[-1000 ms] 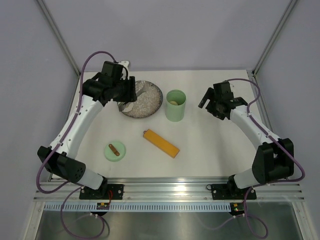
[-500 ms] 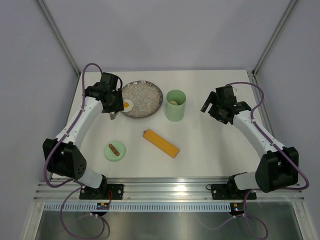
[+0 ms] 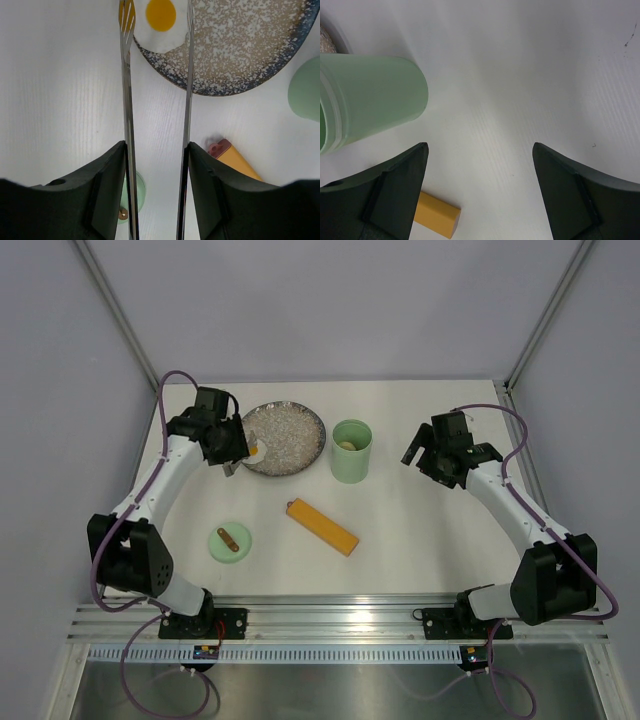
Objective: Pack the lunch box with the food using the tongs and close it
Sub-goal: Pick up the fake food from the plate.
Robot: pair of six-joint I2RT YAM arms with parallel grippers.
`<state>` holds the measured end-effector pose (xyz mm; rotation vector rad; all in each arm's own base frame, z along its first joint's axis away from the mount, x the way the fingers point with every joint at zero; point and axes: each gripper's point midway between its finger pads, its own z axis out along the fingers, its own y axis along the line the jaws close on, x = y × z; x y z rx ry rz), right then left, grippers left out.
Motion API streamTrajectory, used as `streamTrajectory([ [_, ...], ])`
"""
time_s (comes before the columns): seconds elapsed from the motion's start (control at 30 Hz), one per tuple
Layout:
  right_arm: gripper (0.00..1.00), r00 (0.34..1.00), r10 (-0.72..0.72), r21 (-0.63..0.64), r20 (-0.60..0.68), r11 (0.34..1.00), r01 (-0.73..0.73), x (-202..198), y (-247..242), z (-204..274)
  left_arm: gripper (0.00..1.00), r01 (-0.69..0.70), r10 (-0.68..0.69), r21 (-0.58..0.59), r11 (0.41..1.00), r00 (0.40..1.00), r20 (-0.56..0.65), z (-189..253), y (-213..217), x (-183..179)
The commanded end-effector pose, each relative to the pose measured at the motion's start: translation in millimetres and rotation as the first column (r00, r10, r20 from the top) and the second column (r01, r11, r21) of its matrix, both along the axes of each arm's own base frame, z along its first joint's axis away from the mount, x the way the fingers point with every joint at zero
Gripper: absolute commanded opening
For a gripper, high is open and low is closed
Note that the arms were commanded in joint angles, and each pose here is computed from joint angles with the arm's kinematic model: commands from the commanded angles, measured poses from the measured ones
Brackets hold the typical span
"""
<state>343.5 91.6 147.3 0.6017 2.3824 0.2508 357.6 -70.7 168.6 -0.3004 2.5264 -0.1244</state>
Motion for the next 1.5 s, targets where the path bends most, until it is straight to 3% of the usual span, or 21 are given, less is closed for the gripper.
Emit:
streamTrajectory([
  [0.0,0.93,1.000,-0.005,-0.018,0.022,1.000,0.006,-1,-5,7,0.53,0.007,-0.004,-0.068,0.998,0.999,0.051,5,-11,17],
  [0.23,0.93,1.000,-0.004,-0.015,0.015,1.000,0.004,1,-4,4,0.53,0.004,-0.001,-0.051,0.999,0.999,0.054,2,-9,18],
  [0.5,0.93,1.000,-0.007,-0.015,0.014,1.000,0.007,1,-4,4,0.53,-0.044,0.041,0.046,0.998,0.998,0.054,-1,9,14],
  [1.2,0.93,1.000,-0.005,-0.005,0.011,1.000,0.005,1,-2,3,0.59,-0.048,0.049,0.046,0.998,0.999,-0.013,-30,6,19],
  [1.47,0.93,1.000,-0.009,-0.007,0.014,1.000,0.009,1,-3,5,0.50,-0.052,0.053,0.048,0.997,0.998,-0.021,-33,6,18],
])
